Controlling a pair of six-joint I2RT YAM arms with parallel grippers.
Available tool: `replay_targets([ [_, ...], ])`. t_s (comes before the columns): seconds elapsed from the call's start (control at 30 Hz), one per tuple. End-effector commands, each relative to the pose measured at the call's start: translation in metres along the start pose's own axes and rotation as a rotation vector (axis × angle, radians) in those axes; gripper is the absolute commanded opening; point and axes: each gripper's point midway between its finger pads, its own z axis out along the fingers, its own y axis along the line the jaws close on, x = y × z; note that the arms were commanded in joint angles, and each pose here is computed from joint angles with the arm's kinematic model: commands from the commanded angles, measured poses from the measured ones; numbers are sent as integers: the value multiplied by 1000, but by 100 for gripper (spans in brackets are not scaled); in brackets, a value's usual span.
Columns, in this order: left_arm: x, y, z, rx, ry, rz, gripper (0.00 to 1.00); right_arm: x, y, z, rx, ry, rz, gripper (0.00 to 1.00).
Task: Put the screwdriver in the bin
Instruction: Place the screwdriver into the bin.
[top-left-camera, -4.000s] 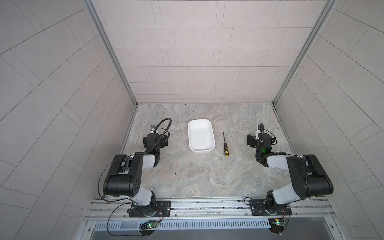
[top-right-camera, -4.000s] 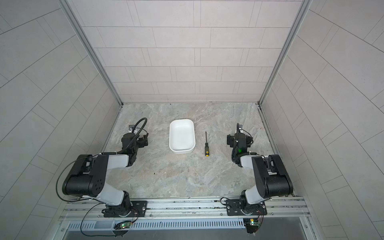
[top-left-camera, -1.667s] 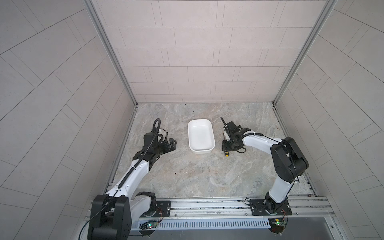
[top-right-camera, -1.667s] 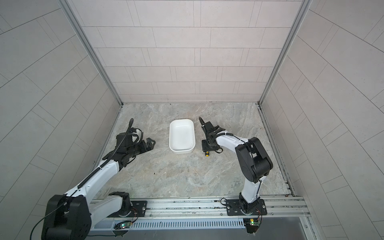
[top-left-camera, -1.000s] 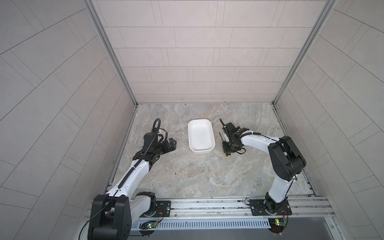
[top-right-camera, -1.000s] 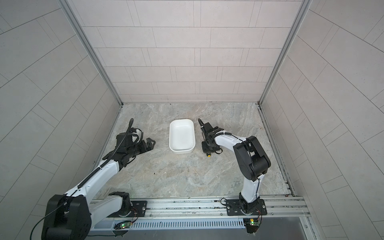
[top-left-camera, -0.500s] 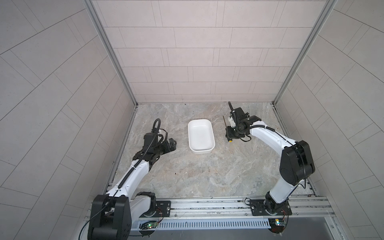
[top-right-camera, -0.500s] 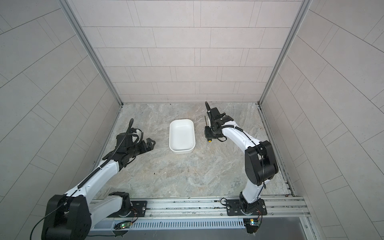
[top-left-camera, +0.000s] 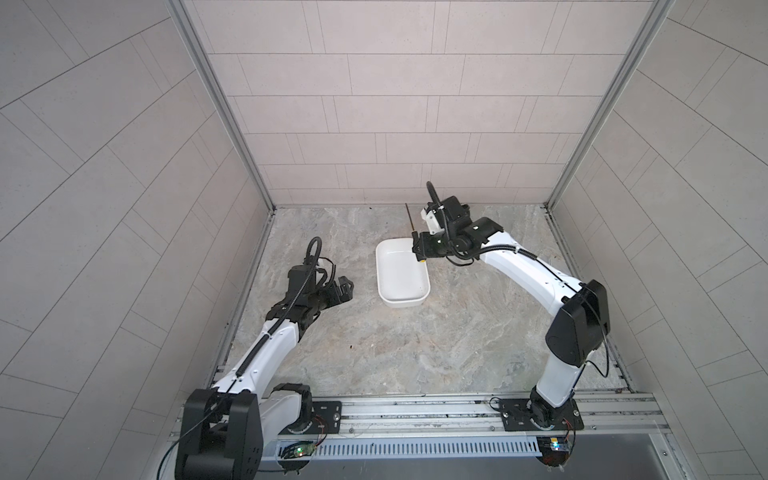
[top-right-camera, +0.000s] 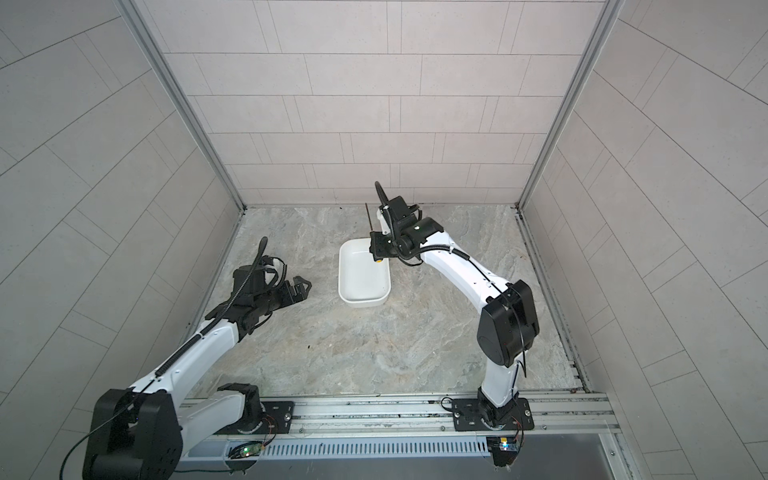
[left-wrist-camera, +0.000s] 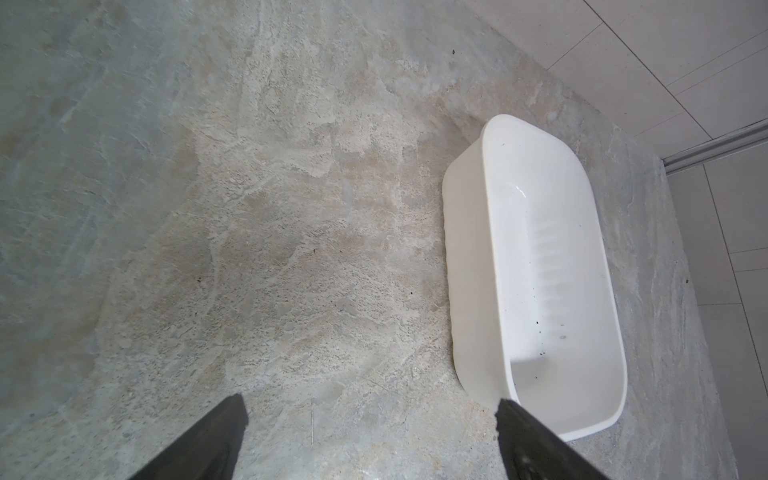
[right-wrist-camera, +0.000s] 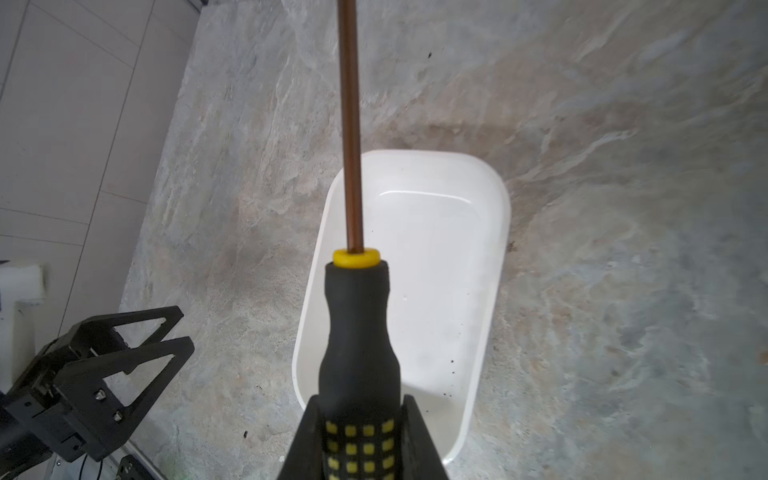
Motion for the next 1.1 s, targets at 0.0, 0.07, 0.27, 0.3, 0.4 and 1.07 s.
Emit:
replay_targets([
  [0.0,-5,-3,-1,4,-17,22,100,26,2,29,55,75,43,0],
  [0.07,-6,-3,-1,2,-18,22,100,39,4,43,76,111,49,0],
  [0.27,-4,-2,1,3,-15,22,100,65,-4,71,154,177,34,0],
  [0.3,-5,-2,1,3,-16,22,100,68,-6,73,164,187,36,0],
  [0.4,-5,-2,0,1,-18,22,100,73,-13,78,197,201,40,0],
  [1.07,-2,3,3,-16,-12,25,100,89,-33,109,282,264,51,0],
])
